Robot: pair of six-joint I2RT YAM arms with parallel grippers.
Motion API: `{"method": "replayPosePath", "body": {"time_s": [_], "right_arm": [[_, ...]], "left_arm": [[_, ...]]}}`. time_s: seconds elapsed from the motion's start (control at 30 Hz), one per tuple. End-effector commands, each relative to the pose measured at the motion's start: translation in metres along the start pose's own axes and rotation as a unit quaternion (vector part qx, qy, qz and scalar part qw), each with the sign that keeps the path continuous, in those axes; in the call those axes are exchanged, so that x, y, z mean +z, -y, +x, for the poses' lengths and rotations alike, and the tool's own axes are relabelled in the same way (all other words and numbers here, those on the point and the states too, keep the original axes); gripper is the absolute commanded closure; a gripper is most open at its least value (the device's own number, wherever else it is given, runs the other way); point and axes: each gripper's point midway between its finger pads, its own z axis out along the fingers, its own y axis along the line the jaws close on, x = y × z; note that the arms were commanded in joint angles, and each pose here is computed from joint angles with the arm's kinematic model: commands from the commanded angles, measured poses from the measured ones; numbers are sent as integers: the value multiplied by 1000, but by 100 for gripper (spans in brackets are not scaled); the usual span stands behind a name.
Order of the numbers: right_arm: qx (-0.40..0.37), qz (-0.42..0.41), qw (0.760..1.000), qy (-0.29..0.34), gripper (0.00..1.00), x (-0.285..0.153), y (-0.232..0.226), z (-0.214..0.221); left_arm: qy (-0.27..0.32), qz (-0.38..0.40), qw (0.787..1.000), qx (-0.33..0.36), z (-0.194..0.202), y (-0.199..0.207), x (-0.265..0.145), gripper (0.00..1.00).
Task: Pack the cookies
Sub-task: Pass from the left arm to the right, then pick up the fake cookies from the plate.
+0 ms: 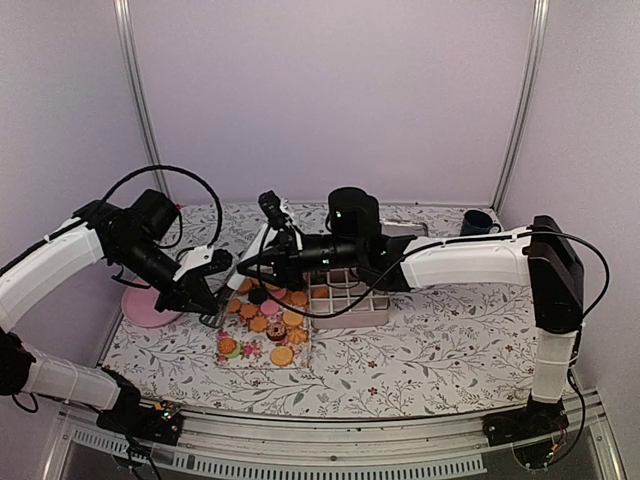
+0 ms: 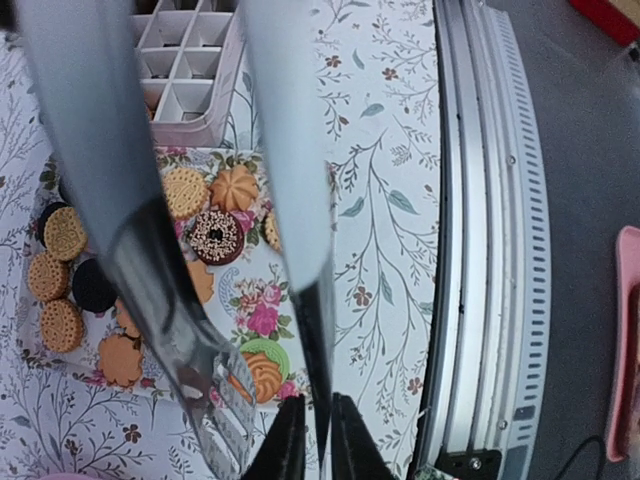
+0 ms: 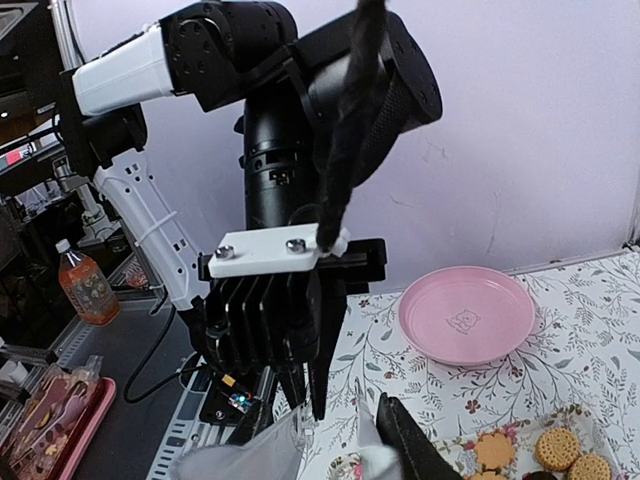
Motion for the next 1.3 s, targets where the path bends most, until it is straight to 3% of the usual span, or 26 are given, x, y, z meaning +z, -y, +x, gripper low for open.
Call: {"method": "replayPosePath", "body": {"time_s": [0.0,0.1,0.17,0.2,0.67,1.27], "right_arm": [[4,32,999,-9,67,2,0,6],[1,56,998,-9,67,1,7,8],[-2,74,997,-9,67,-2,12,9],[-5,82,997,-10,67,-4,14,11],[-31,191,980,-34,61,-17,40,35],[-79,256,962,-55,58,-3,51,51]], "left_arm": [[16,-46,999,4,-10,-19,2,77],[6,-76,997,-12,-3,-29,2,27],[11,-89,996,-21,-1,-34,-2,4],[14,-93,995,-27,0,-35,-5,1],[71,-164,968,-179,42,-108,-55,1],[67,-185,960,-201,61,-122,-57,1]]}}
